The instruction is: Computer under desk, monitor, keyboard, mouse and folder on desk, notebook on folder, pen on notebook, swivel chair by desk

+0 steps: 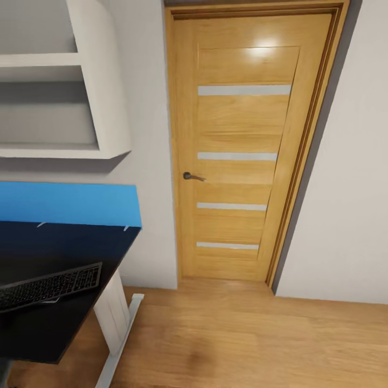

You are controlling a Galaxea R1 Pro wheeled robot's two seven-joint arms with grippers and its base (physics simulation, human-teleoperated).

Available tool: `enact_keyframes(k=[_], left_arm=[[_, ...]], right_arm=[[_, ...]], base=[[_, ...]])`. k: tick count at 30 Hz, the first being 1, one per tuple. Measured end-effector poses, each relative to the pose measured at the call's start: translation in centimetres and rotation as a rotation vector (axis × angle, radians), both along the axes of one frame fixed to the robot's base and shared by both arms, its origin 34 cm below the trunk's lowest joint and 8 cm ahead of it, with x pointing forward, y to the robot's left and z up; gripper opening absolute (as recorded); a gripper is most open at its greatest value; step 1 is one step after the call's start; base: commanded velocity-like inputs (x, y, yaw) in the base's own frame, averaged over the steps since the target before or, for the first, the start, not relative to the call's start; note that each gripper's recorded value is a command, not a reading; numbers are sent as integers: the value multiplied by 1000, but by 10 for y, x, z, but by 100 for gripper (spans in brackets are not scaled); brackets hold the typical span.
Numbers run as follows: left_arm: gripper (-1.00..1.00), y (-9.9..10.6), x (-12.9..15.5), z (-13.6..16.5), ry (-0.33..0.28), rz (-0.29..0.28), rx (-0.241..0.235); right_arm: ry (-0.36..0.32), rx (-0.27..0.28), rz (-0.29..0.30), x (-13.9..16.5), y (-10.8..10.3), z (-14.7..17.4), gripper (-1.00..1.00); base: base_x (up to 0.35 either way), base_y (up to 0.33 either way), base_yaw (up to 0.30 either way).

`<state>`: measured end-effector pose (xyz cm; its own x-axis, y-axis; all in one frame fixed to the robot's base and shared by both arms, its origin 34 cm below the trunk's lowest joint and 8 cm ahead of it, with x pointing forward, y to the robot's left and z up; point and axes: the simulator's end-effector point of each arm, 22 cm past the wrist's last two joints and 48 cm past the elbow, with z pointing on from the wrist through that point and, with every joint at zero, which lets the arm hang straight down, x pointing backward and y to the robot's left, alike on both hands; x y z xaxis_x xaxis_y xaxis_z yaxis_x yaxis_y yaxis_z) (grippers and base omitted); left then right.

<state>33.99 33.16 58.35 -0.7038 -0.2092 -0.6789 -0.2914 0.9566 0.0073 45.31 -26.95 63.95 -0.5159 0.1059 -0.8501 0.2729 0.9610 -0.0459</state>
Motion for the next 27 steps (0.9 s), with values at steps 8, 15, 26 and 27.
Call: enact_keyframes(k=[8,15,26,27], left_arm=[[100,1,0,1,-4,4,2],[100,2,1,2,-11,5,5],[100,3,2,2,-15,4,7],[100,2,2,2,-14,3,7]], right_arm=[[-8,-3,1,1,-1,2,100],[-10,-3,4,1,-1,2,100],[-9,-3,8,1,0,2,100],[-9,-3,10,0,1,1,100]], base=[[-23,-169,289],[-1,-13,288],[0,-1,288],[0,0,288]])
